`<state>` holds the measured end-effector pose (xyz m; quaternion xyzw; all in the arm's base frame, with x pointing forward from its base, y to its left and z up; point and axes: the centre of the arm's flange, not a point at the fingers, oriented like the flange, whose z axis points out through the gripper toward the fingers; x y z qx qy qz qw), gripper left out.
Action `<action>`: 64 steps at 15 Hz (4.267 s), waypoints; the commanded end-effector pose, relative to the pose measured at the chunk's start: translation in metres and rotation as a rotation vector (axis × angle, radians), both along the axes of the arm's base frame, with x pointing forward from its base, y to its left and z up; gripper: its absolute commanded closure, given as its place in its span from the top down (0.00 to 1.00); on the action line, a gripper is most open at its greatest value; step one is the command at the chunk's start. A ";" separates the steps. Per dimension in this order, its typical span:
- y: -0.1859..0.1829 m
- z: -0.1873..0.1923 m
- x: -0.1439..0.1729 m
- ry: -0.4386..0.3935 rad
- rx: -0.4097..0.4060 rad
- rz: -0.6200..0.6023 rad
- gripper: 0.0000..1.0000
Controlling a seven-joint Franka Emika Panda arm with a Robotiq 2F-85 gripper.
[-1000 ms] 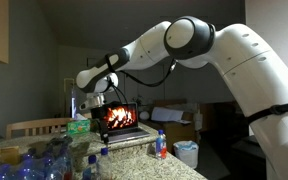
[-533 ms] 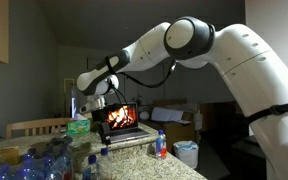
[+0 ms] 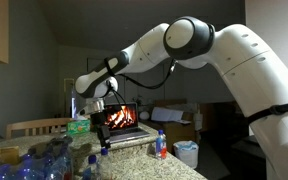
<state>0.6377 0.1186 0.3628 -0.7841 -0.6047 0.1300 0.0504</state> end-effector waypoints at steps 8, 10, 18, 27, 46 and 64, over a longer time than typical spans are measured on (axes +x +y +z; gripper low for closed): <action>0.000 -0.019 -0.001 0.005 0.013 -0.012 1.00; 0.000 -0.019 -0.001 0.003 0.012 -0.011 0.75; 0.000 -0.017 -0.001 -0.001 0.014 -0.027 0.26; -0.007 -0.005 -0.002 -0.005 -0.010 -0.180 0.15; -0.203 0.065 -0.051 0.010 -0.077 -1.159 0.15; -0.271 0.069 -0.061 -0.031 -0.027 -1.320 0.15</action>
